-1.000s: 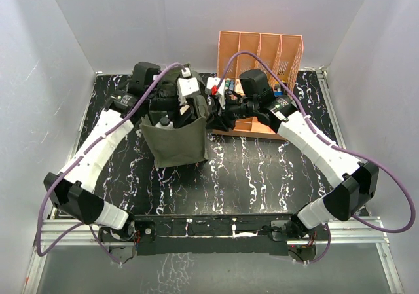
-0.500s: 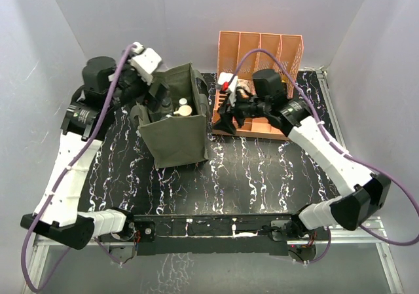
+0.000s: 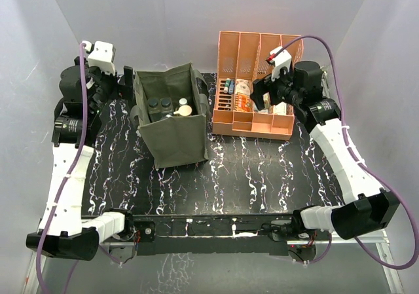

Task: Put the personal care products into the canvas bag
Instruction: Reset both arms

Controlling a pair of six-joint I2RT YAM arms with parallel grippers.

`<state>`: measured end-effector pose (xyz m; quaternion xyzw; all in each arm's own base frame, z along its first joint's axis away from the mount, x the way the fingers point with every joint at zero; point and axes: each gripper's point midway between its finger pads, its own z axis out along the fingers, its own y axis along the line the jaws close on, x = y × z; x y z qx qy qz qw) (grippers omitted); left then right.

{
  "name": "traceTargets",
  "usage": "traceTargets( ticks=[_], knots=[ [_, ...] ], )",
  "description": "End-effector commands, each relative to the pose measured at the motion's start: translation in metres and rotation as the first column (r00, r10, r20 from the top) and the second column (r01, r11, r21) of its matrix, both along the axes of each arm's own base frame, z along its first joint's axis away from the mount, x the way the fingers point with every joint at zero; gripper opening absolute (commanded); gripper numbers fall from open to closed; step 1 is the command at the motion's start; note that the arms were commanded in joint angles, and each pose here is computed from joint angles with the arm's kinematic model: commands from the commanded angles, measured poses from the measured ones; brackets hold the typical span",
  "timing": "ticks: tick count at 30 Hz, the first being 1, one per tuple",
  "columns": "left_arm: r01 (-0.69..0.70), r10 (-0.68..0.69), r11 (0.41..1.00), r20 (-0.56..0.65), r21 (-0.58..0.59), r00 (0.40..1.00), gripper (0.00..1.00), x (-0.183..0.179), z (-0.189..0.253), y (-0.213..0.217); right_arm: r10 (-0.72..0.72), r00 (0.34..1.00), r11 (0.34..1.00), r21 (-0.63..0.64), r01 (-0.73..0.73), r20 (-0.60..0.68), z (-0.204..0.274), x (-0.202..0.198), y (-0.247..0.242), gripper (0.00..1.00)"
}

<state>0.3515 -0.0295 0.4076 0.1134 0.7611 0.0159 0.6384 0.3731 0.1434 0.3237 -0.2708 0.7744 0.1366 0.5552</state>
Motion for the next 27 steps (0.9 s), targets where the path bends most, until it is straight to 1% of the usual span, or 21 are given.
traceTargets(
  ticks=[1,3,6,8,13,20,27],
  knots=[
    [-0.075,0.079,0.996,0.08,-0.049,0.994,0.97,-0.003,0.016,0.013,-0.176,0.975,0.984,0.032,0.173,0.135,0.048,0.023,-0.038,0.96],
    [-0.103,0.108,0.993,0.081,-0.064,0.991,0.97,-0.003,0.01,0.018,-0.247,0.956,0.969,0.047,0.242,0.162,0.061,0.029,-0.064,0.98],
    [-0.137,0.144,0.986,0.067,-0.095,0.987,0.97,-0.004,-0.001,0.024,-0.325,0.925,0.946,0.068,0.318,0.198,0.08,0.031,-0.093,0.99],
    [-0.16,0.168,0.981,0.064,-0.108,0.984,0.97,-0.006,-0.001,0.028,-0.358,0.907,0.933,0.064,0.353,0.223,0.088,0.027,-0.105,0.99],
    [-0.222,0.235,0.966,0.086,-0.134,0.968,0.97,-0.015,0.014,0.041,-0.37,0.887,0.928,0.066,0.367,0.274,0.097,0.013,-0.118,0.99],
    [-0.224,0.241,0.963,0.108,-0.15,0.965,0.97,-0.029,0.025,0.043,-0.347,0.892,0.938,0.086,0.337,0.29,0.11,-0.005,-0.115,0.99],
    [-0.178,0.195,0.975,0.124,-0.133,0.973,0.97,-0.043,0.023,0.037,-0.322,0.897,0.946,0.076,0.314,0.303,0.111,-0.025,-0.112,0.99]
  ],
)
